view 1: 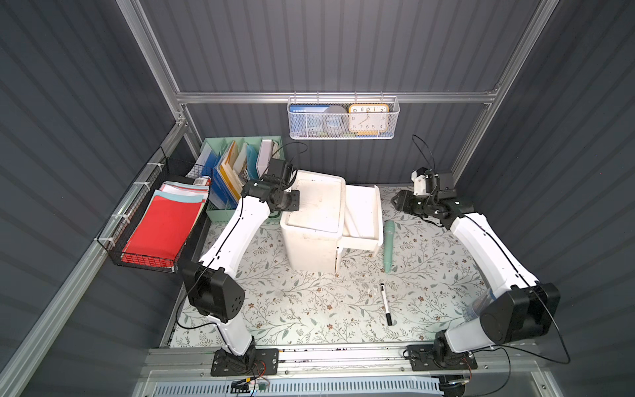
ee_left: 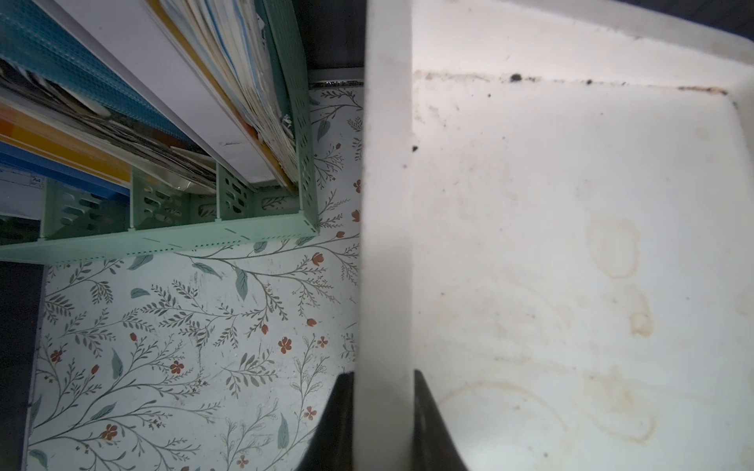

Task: Take the microphone out of the drawer
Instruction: Place the microphone at the center of the board, then pick up the microphone from the drawer.

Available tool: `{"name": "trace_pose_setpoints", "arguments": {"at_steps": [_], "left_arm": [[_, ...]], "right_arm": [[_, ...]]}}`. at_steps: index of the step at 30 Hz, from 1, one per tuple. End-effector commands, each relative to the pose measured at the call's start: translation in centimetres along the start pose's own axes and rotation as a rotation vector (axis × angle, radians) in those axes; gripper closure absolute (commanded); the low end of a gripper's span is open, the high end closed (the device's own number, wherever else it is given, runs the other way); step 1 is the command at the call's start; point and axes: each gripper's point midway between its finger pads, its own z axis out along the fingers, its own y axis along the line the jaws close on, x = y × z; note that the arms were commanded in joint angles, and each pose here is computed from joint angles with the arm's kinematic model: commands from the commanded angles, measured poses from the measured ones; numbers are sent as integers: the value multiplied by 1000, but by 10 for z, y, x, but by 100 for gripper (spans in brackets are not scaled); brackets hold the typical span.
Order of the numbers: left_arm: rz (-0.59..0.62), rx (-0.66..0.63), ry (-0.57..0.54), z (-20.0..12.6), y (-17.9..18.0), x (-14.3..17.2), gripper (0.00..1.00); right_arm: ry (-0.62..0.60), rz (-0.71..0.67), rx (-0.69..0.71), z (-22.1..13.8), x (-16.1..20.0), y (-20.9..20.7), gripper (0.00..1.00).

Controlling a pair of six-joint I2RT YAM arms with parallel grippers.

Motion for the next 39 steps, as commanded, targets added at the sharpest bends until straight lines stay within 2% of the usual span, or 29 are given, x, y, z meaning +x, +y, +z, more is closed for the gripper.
{"name": "trace_pose_setpoints", "arguments": {"at_steps": [1, 6, 14, 24, 39], "left_arm": [[-100, 56, -130, -7, -2, -34, 95], [-99, 55, -132, -7, -2, -36, 95], [-105, 56, -133, -8, -2, -36, 95], [-114, 53, -135, -10, 0, -32, 95], [-113, 63, -125, -10, -2, -30, 95]], "right_arm": [[2, -90, -154, -12, -6, 45, 42], [93, -209, -203, -6, 14, 80, 42], [225, -317, -229, 14, 49, 112, 42], [350, -399, -195, 42, 82, 121, 43], [411, -514, -75, 80, 111, 120, 43]]}}
